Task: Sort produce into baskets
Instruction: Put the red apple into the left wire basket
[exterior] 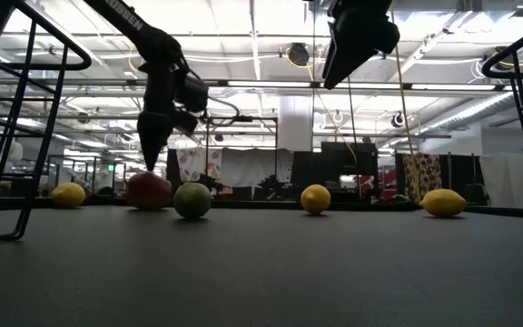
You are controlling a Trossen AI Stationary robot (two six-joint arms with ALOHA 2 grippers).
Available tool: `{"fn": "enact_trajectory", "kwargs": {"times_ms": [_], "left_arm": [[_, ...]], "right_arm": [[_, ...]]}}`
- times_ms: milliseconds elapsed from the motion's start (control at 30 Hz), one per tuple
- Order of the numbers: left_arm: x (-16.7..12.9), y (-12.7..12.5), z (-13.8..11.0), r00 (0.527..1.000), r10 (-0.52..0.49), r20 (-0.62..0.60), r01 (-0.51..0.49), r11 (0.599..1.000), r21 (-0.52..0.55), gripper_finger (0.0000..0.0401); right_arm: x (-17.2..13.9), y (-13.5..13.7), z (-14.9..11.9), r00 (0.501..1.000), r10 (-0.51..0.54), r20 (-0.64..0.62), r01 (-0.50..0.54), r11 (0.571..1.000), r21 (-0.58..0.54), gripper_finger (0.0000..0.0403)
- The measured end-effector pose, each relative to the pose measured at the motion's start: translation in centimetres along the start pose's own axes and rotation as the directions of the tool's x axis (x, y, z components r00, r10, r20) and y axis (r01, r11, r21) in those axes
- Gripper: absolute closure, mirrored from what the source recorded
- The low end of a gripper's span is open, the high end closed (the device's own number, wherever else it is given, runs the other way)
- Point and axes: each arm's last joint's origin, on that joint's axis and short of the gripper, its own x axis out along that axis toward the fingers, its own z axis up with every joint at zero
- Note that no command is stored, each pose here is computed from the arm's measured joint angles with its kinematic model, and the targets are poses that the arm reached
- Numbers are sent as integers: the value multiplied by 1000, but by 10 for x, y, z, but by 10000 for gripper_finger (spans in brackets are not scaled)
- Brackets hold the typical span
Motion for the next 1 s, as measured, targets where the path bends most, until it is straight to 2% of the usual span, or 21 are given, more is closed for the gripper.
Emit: {"fn": "enact_trajectory", "kwargs": {"times_ms": [100,333,667,867,933,1000], "left_arm": [[7,2,-1,998,-48,-35,48,999,-14,98],[10,0,2,998,-54,-45,54,999,3,98],[-5,-8,3,995,-99,-35,101,993,62,98],[-9,-26,0,955,-293,-56,295,955,35,98],[-11,-31,2,962,-266,-68,269,962,38,99],[-13,-33,2,980,-181,-88,186,982,47,105]], "right_arm": [[0,0,0,1000,2,0,-2,1000,0,197],[0,0,0,1000,2,-1,-2,1000,0,197],[0,0,0,1000,2,0,-2,1000,1,197],[0,0,0,1000,2,0,-2,1000,0,197],[0,0,0,1000,2,-1,-2,1000,0,197],[0,0,0,1000,2,0,-2,1000,-1,197]]}}
